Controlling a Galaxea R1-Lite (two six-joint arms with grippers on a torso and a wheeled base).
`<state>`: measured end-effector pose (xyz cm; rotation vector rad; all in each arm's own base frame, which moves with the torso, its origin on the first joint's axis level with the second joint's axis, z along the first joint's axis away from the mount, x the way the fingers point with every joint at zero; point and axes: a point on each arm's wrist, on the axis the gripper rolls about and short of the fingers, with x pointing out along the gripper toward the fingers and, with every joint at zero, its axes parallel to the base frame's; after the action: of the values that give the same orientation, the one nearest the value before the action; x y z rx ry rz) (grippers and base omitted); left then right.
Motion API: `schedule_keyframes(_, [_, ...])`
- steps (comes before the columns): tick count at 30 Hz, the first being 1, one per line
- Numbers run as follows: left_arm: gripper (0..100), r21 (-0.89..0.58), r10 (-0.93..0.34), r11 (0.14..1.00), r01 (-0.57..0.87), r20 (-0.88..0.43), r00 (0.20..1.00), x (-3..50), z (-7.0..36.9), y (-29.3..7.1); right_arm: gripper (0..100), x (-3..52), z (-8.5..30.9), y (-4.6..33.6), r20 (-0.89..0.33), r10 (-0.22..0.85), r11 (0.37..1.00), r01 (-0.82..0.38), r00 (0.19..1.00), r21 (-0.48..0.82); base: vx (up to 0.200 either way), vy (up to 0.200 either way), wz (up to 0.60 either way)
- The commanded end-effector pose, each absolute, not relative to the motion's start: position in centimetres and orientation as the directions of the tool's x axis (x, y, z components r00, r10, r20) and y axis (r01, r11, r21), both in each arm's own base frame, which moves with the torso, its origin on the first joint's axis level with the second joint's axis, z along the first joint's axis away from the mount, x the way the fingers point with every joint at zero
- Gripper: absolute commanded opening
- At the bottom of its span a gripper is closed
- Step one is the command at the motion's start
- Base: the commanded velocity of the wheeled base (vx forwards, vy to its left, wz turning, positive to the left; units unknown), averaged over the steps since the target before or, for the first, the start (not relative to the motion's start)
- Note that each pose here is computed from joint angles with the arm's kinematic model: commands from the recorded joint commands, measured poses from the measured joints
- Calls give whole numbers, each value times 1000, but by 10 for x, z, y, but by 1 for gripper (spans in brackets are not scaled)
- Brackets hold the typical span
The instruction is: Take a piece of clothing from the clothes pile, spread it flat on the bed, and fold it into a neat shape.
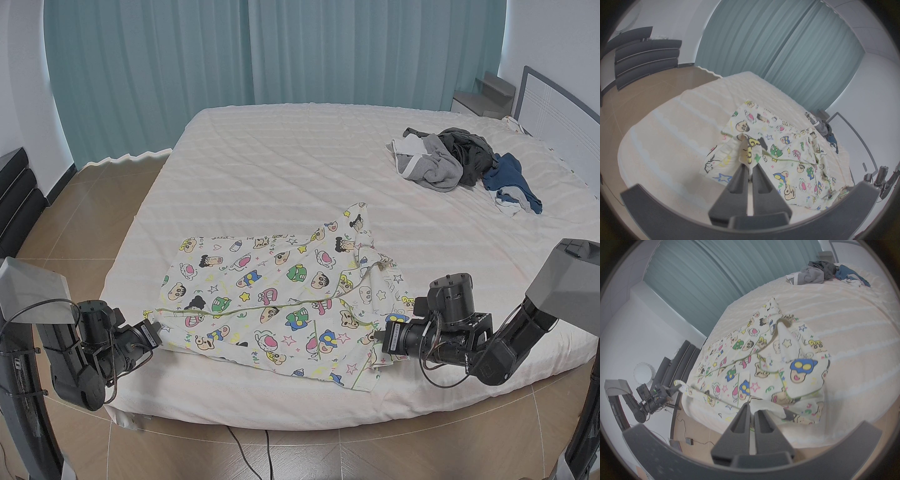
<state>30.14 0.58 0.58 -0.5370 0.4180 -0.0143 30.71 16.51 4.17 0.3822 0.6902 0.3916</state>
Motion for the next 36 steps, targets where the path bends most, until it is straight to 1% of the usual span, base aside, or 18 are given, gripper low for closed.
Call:
schedule_keyframes(1, [0, -500, -116, 861, -93, -370, 922, 328, 13, 7, 0, 333, 53, 160, -504, 442, 861, -192, 742, 472, 0, 0, 0])
schedule_keyframes(9, [0, -501, -117, 860, -99, -381, 917, 351, 20, 8, 0, 363, 56, 160, -474, 422, 855, -167, 773, 490, 0, 0, 0])
schedule_keyframes(13, [0, -516, -119, 851, -103, -379, 918, 360, 24, 7, 0, 376, 50, 157, -474, 407, 859, -150, 781, 490, 0, 0, 0])
schedule_keyframes(14, [0, -544, -120, 832, -111, -372, 921, 366, 28, 7, 0, 384, 49, 156, -465, 400, 859, -146, 790, 491, 0, 0, 0])
schedule_keyframes(22, [0, -555, -123, 821, -133, -400, 908, 391, 32, 6, 0, 408, 41, 150, -456, 376, 861, -122, 806, 493, 0, 0, 0])
schedule_keyframes(36, [0, -551, -123, 820, -154, -433, 893, 415, 12, 7, 0, 427, 35, 147, -435, 336, 869, -96, 835, 486, 0, 0, 0])
